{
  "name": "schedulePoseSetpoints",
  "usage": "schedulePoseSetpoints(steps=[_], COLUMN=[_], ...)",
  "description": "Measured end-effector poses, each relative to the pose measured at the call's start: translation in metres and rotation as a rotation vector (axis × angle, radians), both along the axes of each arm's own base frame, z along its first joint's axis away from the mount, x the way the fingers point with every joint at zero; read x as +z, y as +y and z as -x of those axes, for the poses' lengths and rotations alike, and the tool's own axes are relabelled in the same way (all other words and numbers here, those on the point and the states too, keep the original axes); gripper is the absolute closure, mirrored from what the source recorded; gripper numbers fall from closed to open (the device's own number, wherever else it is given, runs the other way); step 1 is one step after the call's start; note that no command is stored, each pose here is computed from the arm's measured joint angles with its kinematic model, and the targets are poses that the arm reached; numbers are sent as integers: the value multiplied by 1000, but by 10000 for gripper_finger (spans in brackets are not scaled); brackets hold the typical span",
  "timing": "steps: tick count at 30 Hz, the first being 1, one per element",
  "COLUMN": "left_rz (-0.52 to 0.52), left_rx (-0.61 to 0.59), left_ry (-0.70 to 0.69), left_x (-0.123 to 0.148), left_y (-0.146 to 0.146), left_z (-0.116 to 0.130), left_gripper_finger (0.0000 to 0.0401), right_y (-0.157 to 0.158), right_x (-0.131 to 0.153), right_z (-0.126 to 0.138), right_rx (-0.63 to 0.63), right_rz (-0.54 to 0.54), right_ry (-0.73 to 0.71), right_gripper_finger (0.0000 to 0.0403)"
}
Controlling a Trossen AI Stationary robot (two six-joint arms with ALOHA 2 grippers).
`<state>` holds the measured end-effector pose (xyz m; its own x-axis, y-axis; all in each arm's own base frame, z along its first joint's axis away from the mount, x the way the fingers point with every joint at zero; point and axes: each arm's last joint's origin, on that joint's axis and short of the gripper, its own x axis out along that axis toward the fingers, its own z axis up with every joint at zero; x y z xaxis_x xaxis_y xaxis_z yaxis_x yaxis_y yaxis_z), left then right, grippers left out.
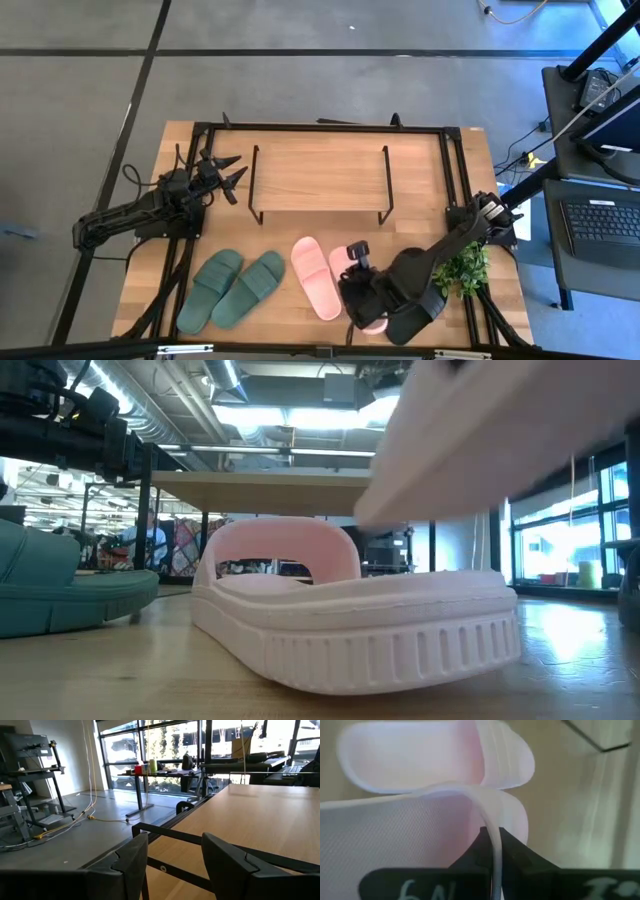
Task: Pick and place slides into the shelf
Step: Put the right pink slide on the shelf
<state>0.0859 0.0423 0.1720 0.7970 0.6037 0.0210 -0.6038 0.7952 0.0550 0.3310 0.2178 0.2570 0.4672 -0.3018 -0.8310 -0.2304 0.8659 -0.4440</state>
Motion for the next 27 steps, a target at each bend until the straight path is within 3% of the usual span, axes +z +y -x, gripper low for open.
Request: schedulePoseSetpoints(steps=[8,13,18,22,27], left_rz=[0,0,0,0,0], left_rx=[0,0,0,0,0], left_ry=[0,0,0,0,0], left_x=[0,0,0,0,0], left_y=[0,0,0,0,0], left_z=[0,0,0,0,0], left_gripper_finger=[222,222,222,222,222], right_y=[-15,-45,-89,-136,-173], right_x=[85,125,131,126,126], right_z=[5,8,-8,-18,-3], right_rx=[-103,-232,-303,-375,-440], right_rz=[97,297,385,359,382], right_ry=[-133,-284,-241,-133,-80], right_gripper_finger=[391,391,391,391,391])
